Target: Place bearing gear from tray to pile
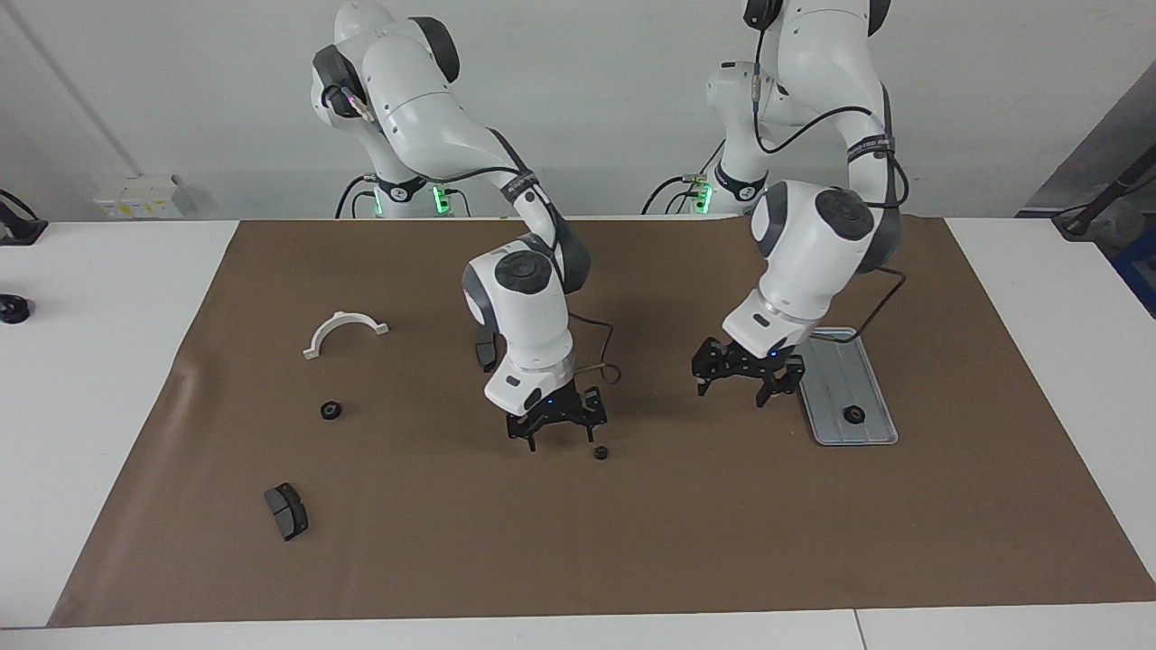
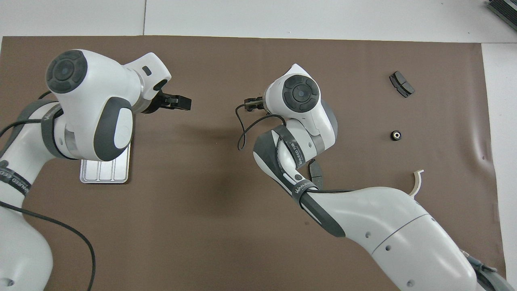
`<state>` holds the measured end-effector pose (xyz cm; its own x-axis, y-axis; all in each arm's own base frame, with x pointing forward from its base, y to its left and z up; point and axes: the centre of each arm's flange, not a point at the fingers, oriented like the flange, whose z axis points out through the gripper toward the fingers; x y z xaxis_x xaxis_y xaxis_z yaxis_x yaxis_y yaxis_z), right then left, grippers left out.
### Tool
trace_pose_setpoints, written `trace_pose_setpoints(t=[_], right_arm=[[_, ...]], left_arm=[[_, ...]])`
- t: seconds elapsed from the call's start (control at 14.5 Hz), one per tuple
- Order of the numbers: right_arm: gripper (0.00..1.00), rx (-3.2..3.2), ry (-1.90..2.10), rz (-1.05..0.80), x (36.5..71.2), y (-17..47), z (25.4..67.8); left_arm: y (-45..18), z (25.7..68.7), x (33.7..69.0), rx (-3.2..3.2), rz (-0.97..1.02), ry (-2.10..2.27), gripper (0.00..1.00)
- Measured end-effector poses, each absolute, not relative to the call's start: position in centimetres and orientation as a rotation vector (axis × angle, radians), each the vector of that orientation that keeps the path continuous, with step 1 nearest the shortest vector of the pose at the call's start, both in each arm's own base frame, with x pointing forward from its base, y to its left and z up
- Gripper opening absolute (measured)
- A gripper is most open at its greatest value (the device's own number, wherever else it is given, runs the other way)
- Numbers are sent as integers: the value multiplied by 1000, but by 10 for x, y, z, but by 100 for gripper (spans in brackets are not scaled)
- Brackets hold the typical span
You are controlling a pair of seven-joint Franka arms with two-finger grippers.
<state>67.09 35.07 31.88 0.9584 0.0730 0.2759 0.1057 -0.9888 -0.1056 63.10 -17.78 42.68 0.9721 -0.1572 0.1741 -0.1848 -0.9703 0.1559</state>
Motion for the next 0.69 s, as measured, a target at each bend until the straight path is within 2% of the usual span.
trace_pose_setpoints(t=[0.28,0.48,0.62,0.69], right_arm=[[100,-2984,-269,-482,660,390,301],[100,-3013,-337,-500,652,403,287],[94,-3018,-337,-510,654,400,287],[85,-3018,-335,-514,655,399,288]], left_arm=[[-93,427,644,2973,248,-175,100],[-57,410,640,3003,201,-115,100],[-35,396,635,3042,171,-88,100],[-25,391,633,3057,177,-74,100]])
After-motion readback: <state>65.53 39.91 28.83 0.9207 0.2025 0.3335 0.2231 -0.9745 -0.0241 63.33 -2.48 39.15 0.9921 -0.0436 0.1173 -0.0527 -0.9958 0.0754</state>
